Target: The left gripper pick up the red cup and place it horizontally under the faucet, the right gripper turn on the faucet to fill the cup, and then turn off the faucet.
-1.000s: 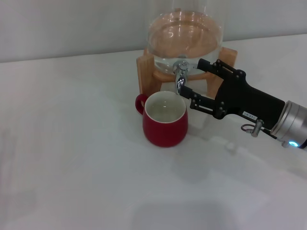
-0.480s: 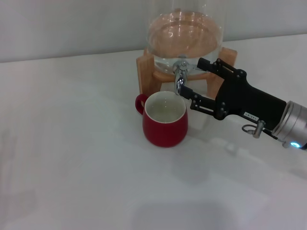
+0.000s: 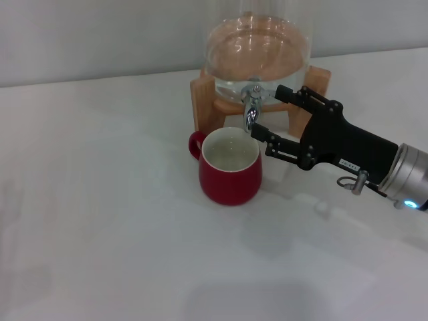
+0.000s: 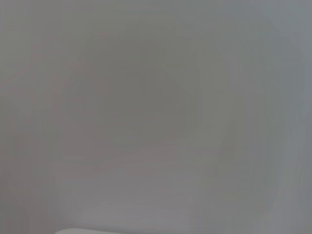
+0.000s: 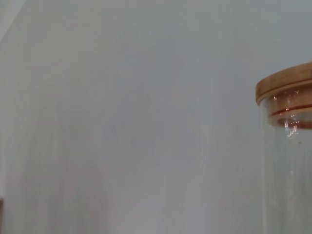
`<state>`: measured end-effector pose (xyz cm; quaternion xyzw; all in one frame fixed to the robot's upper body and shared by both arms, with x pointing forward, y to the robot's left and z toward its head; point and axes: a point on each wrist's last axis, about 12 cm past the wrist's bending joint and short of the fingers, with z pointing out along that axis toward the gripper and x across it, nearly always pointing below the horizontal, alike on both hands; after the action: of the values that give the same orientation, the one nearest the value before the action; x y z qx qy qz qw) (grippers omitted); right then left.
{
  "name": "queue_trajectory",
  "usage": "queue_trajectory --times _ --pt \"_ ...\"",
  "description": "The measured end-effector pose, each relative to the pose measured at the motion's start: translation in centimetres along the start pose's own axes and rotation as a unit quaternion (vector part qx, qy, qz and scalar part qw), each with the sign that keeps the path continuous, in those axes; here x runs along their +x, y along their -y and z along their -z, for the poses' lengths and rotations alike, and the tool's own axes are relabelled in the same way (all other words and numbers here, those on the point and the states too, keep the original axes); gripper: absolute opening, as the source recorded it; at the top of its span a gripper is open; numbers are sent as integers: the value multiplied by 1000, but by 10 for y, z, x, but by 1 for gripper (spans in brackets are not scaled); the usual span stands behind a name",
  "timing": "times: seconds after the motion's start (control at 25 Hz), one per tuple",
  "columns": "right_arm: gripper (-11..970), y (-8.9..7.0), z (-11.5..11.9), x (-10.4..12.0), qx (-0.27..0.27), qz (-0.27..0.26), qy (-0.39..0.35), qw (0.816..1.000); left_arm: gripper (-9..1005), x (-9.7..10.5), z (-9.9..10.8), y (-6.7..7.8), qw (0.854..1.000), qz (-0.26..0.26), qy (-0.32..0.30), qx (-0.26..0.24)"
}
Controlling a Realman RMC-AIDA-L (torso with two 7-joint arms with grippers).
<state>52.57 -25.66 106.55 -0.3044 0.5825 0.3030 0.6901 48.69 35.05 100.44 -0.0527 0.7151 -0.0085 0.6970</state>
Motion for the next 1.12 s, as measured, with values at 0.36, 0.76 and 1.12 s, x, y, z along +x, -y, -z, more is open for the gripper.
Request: queue_trajectory --times 0.36,0.76,1.12 --pt "841 -2 0 -5 -9 -1 19 1000 872 0 0 -2 1000 0 0 -3" --pt "841 16 13 -12 57 5 41 998 872 1 -2 -3 1000 2 -7 -10" --pt "841 35 24 -17 121 17 52 991 872 0 1 -12 999 14 -1 -40"
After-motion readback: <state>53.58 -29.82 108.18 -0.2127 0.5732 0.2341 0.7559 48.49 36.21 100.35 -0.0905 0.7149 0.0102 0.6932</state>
